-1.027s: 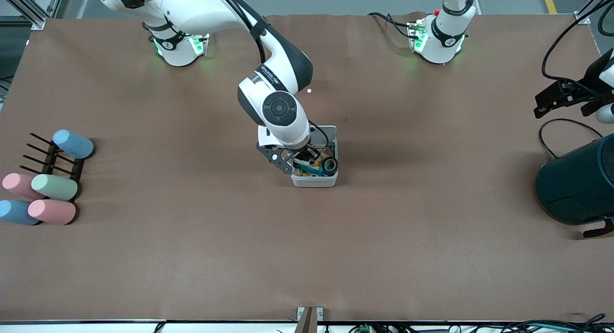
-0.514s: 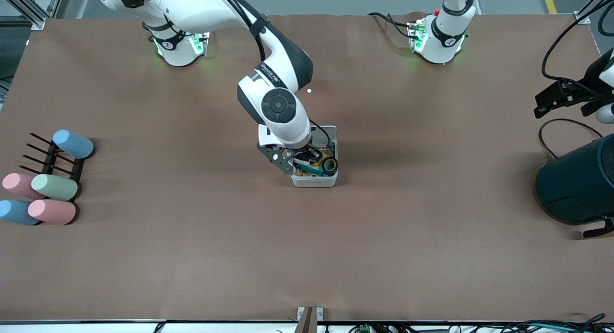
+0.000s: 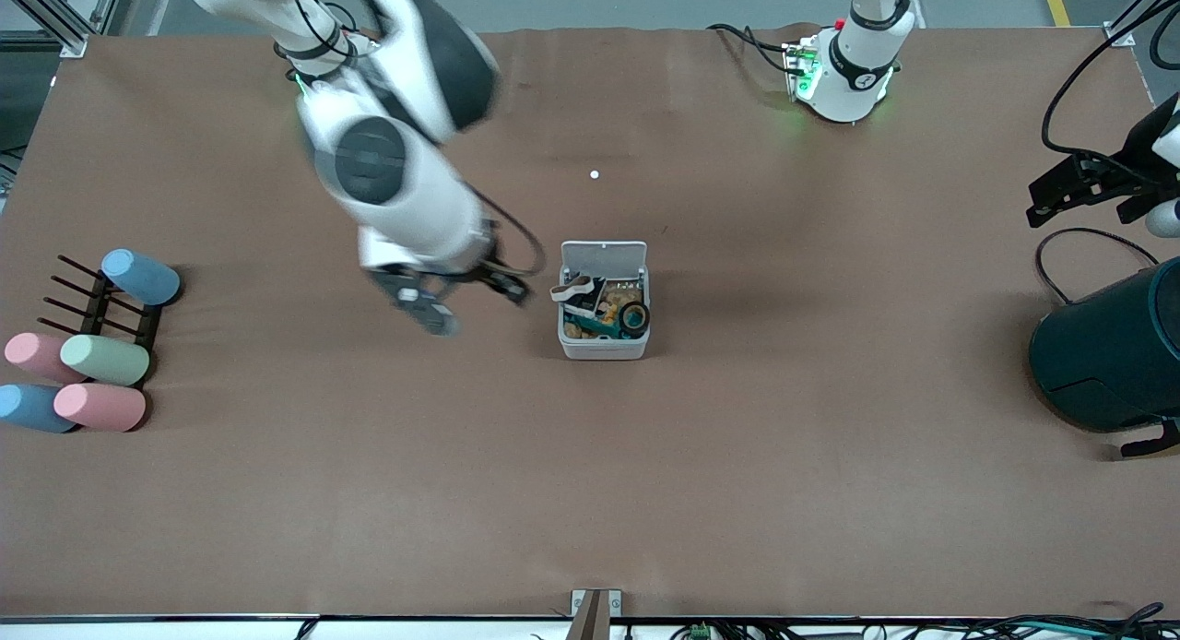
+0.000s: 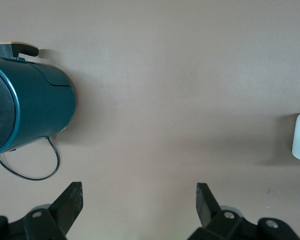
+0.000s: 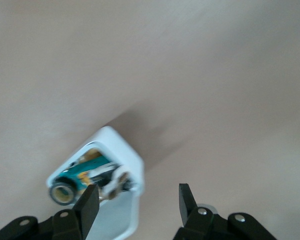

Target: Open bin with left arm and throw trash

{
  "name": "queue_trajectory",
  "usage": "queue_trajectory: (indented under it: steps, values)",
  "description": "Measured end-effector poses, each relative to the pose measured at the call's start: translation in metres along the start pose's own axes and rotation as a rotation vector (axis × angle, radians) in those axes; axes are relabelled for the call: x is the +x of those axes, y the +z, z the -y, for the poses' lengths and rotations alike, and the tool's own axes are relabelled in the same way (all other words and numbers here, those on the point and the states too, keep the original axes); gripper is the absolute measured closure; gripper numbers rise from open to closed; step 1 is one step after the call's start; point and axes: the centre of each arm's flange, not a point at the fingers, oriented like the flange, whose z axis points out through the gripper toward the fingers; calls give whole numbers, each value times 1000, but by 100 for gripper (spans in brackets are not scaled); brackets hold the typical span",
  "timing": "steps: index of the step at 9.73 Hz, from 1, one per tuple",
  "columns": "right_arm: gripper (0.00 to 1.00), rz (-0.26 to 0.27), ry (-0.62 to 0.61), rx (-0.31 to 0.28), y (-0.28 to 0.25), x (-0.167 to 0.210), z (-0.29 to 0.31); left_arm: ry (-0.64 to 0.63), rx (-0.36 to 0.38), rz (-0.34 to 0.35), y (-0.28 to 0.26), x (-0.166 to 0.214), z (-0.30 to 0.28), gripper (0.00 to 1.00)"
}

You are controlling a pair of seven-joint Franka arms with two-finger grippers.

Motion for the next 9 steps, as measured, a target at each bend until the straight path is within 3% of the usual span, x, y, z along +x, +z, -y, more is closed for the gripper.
queue_trajectory:
  steps: [1, 5, 7, 9]
  values:
    - [27, 19, -80, -15, -45, 46, -58, -1, 0, 0, 0, 0, 0, 0]
    - [21, 43, -436, -35, -128, 151, -234, 0, 0, 1, 0, 0, 0, 0]
    - [15, 28, -613, -75, -152, 154, -280, -1, 0, 1, 1, 0, 1, 0]
    - [15, 5, -745, -103, -165, 136, -290, -1, 0, 1, 1, 0, 0, 0]
